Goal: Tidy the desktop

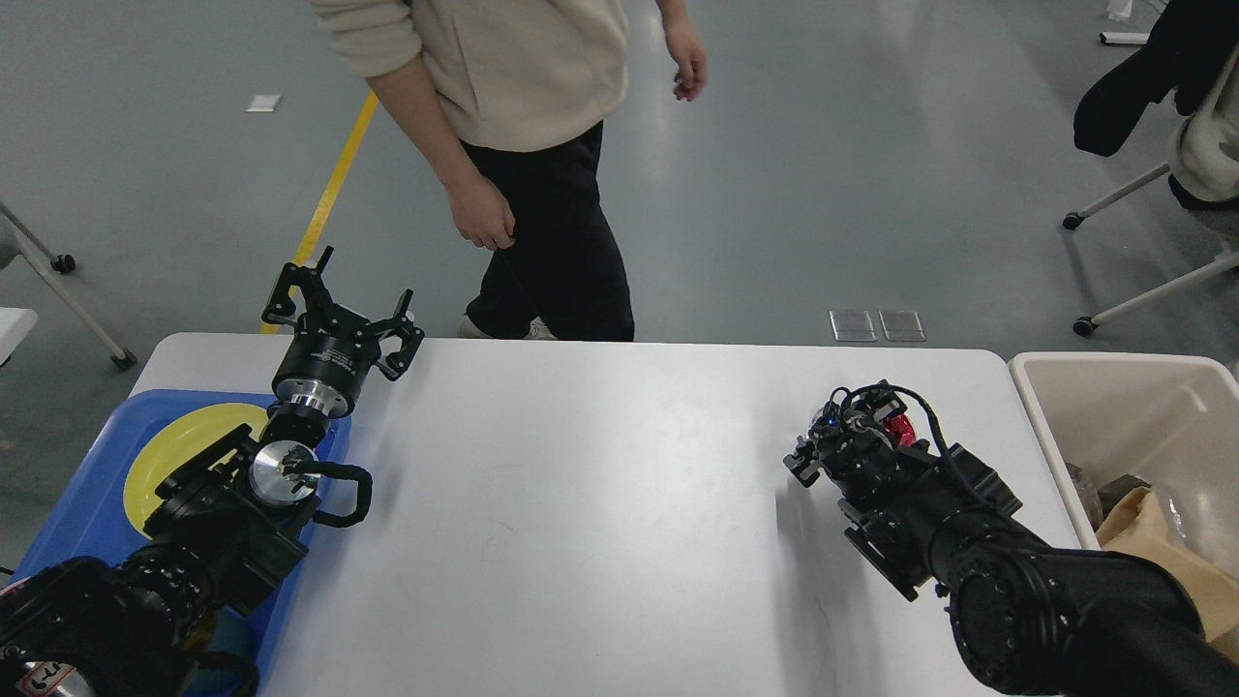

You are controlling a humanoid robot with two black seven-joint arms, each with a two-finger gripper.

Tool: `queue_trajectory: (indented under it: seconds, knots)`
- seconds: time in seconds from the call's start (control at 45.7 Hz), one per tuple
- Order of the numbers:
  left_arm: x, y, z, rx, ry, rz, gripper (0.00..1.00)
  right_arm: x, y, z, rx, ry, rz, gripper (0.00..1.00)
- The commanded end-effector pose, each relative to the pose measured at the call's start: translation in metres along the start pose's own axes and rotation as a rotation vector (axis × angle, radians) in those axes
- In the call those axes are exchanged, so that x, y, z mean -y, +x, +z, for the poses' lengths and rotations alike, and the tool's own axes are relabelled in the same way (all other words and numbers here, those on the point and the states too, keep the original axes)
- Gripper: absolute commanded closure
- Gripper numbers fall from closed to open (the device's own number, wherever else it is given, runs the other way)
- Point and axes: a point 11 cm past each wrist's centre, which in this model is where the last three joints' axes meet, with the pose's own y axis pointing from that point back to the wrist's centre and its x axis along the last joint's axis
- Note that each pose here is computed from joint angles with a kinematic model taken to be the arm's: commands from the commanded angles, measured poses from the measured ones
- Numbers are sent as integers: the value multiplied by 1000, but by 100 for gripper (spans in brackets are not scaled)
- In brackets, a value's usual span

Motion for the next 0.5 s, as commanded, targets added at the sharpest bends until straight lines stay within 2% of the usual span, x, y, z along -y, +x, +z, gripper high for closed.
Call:
queue_trajectory:
  seconds: [0.0,0.131,0.153,0.219,0.284,0.481]
  knots:
    - [0,0,0,0,0,0,3,0,-2,-1,3,5,-7,1]
    - [0,0,0,1,1,0,3,0,-7,-5,6,15,-25,5]
    - [0,0,0,0,0,0,3,0,-7,-6,8,16,-27,13]
    - [0,0,0,0,0,0,3,0,-7,-5,14,16,-30,24]
    - [0,0,0,0,0,0,3,-1,-7,-6,15,16,-34,51]
    - [0,0,0,0,0,0,3,-1,-11,-7,10,18,-65,87]
